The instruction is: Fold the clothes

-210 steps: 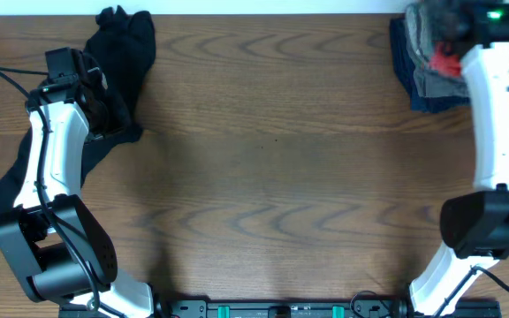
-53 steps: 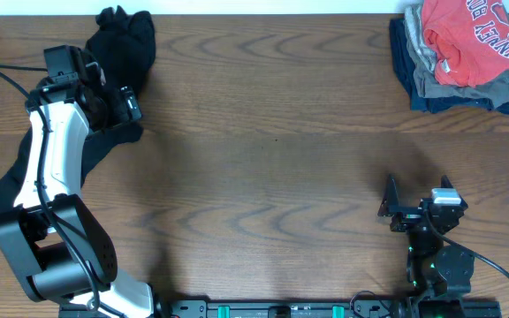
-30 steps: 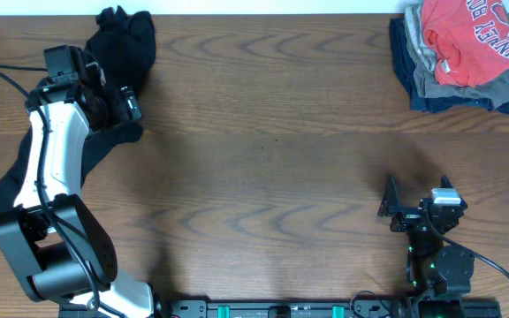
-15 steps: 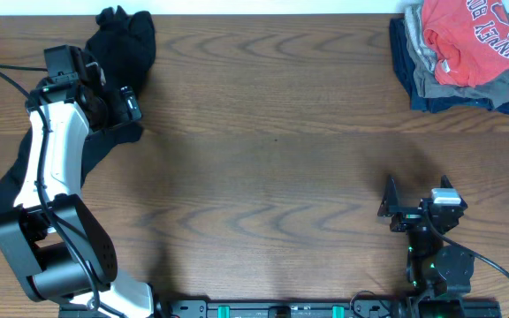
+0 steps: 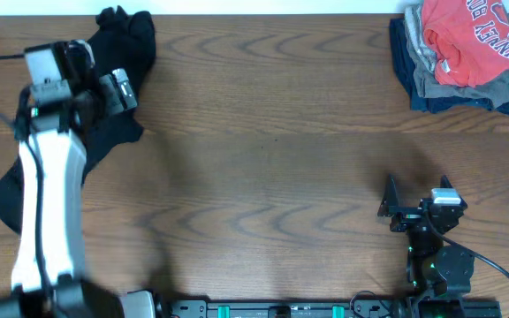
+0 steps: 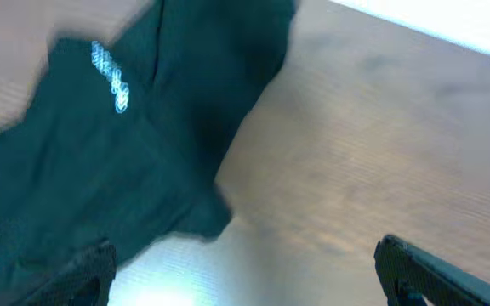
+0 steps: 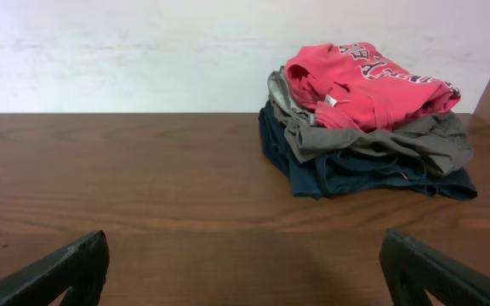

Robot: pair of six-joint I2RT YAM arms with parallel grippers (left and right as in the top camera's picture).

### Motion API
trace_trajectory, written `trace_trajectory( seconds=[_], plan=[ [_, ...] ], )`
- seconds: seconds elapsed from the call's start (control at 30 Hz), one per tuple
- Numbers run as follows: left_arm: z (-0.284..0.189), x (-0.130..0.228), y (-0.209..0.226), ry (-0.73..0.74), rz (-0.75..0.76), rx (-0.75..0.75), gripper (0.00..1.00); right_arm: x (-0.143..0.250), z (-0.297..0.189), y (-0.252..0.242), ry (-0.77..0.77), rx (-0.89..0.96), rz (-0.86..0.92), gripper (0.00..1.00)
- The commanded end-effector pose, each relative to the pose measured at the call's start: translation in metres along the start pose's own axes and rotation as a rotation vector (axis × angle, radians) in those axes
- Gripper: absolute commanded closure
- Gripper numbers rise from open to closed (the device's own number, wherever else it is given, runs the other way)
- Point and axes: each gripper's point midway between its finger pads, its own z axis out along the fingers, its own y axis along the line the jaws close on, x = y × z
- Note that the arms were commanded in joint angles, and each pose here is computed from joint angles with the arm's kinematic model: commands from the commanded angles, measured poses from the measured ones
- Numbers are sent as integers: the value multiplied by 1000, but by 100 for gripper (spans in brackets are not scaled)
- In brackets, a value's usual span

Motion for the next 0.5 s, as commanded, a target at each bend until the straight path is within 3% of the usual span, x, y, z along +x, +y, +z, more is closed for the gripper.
trace_trajectory(
  seconds=[0.0,0.17,0.47],
  plan=[
    [-29,1,-22,-95,93,103,2,0,-1,6,-4,-27,17,1],
    [-64,12,-29,-256,125,149,2,0,-1,6,-4,-27,17,1],
    [-80,70,-24,-478,162,174,2,0,-1,6,-4,-27,17,1]
  ],
)
